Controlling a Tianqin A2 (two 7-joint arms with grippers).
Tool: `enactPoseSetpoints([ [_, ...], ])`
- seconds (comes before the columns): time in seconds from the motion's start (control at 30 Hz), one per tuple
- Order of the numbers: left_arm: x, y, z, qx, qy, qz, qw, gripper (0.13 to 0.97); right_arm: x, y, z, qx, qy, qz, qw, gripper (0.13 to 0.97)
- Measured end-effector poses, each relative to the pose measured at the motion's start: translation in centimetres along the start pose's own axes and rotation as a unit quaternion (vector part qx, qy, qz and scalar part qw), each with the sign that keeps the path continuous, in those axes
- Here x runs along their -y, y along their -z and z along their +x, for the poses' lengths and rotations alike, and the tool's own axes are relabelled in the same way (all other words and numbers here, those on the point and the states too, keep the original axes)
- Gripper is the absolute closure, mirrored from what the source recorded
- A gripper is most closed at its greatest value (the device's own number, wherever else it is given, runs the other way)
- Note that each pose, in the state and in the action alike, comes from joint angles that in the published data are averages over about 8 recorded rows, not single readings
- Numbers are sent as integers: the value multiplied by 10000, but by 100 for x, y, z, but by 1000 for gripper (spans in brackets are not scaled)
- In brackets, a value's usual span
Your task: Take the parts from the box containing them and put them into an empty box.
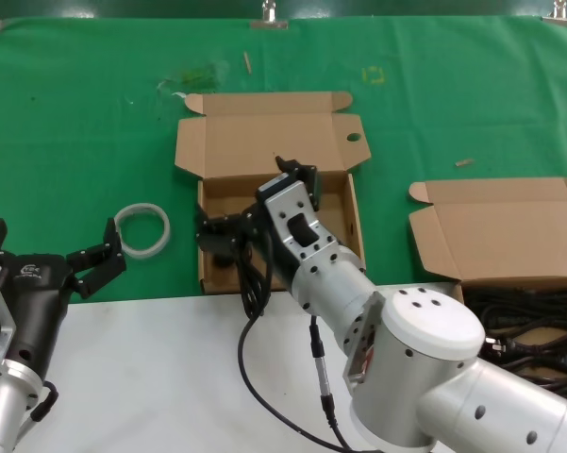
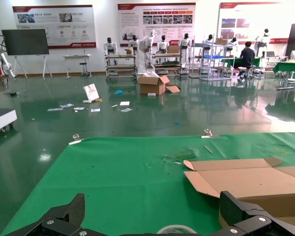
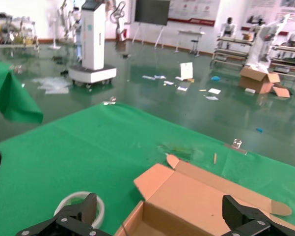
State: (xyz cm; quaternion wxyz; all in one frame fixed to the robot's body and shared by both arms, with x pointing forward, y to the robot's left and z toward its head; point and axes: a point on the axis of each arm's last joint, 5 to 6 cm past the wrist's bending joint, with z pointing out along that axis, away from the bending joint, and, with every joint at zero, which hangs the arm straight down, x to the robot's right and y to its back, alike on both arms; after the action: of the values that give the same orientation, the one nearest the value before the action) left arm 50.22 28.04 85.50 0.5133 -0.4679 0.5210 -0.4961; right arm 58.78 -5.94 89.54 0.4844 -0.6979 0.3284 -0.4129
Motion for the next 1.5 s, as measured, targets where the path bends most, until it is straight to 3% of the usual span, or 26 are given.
enactPoseSetpoints([
  [0.23, 0, 0, 0, 0, 0, 0, 10000, 132, -31, 66, 88, -141, -370, 252, 9989, 190],
  [0.53, 0, 0, 0, 0, 0, 0, 10000, 132, -110, 175, 234, -369, -784, 533, 9948, 133],
  [1.5, 0, 0, 0, 0, 0, 0, 10000, 132, -590, 735, 840, -1296, -1449, 1001, 9758, 130],
])
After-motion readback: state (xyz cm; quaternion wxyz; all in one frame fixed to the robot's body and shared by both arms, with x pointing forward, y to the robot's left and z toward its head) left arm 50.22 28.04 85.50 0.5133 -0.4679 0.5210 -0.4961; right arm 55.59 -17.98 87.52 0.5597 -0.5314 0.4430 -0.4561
